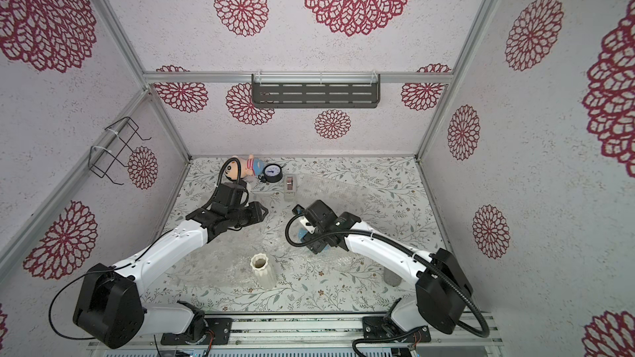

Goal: Wrap vases in bubble wrap
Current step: Wrap the vase in bubble wrap.

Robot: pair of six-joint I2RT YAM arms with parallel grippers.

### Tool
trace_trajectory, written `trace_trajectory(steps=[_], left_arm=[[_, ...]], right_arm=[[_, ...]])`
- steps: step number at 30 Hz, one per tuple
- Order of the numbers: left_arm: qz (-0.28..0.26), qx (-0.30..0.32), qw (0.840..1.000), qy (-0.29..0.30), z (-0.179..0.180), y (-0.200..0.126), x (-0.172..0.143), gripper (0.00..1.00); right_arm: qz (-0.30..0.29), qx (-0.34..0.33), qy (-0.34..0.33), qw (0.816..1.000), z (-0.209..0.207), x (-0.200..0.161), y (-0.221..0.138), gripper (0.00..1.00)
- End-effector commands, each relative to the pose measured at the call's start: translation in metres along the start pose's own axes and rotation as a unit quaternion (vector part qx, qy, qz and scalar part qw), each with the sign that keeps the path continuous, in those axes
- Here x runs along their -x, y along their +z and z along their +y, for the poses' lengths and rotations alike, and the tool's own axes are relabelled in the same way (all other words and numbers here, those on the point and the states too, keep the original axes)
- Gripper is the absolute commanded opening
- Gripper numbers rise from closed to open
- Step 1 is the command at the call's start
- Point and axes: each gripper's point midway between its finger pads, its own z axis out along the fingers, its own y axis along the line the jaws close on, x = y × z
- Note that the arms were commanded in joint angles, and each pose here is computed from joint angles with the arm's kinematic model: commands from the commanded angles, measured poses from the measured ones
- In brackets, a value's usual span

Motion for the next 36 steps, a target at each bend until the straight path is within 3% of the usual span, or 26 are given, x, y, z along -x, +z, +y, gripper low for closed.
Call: trace_trajectory(steps=[1,6,24,31,36], left_arm=[[-0.002,-0.021,1.0,-0.003,-0.012,0.004,-0.003,0.38],[0.002,-0.031,1.0,0.001,-0.023,0.012,-0.007,0.4],[-0.001,-0.012,1.0,-0.004,-0.016,0.017,-0.012,0.42],[-0.002,-0.013,1.0,-0.002,-0.017,0.016,-0.011,0.42],[-0.005,-0.014,1.0,-0.004,-0.018,0.016,-0.01,0.43]], right_arm=[[0.01,0.001,0.045,0.999,0.014,-0.023,0.008,0.67],[0.027,-0.005,0.048,0.998,0.023,-0.045,0.028,0.59],[0.083,-0.038,0.002,0.996,0.02,-0.075,0.071,0.52],[0.096,-0.045,-0.005,0.994,0.017,-0.076,0.078,0.43],[0.081,-0.046,-0.003,0.996,0.016,-0.065,0.074,0.25]])
